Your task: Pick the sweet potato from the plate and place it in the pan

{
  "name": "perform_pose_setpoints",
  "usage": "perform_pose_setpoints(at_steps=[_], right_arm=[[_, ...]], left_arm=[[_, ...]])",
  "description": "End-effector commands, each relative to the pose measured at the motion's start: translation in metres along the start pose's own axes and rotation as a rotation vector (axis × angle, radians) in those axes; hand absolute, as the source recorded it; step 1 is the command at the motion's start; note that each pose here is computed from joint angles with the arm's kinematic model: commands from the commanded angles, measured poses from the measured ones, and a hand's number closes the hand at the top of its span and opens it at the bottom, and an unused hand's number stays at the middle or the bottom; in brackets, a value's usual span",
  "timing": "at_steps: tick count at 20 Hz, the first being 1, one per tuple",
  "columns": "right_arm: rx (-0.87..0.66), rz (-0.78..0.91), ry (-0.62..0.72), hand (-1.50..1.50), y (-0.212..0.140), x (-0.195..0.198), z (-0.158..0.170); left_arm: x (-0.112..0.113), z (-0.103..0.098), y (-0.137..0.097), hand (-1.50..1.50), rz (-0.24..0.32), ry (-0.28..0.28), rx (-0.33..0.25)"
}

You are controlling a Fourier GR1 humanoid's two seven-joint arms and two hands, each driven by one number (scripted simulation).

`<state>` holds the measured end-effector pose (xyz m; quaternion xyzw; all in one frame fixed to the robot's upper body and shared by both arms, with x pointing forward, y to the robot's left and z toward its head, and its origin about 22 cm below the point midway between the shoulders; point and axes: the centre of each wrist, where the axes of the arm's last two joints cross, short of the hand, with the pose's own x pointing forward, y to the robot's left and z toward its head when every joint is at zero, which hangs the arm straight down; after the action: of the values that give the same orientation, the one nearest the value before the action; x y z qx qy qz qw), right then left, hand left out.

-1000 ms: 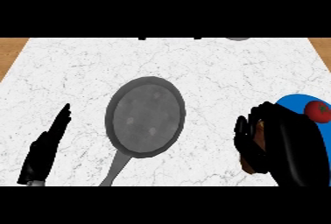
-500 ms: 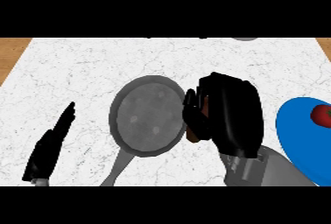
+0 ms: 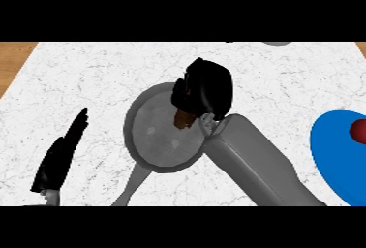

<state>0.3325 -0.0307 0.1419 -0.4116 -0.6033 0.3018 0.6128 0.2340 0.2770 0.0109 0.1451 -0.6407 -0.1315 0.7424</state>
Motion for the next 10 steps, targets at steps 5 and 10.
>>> perform_pose_setpoints(at_steps=[5,10], right_arm=[[0.153,0.105,0.034,1.5,0.06,-0.01,-0.031],[0.279,-0.235,0.269,-1.5,0.056,-0.031,-0.042]], left_arm=[[0.011,-0.015,0.004,0.0,0.008,-0.02,-0.024],[0.016,-0.009,-0.004,0.0,-0.014,-0.054,-0.052]])
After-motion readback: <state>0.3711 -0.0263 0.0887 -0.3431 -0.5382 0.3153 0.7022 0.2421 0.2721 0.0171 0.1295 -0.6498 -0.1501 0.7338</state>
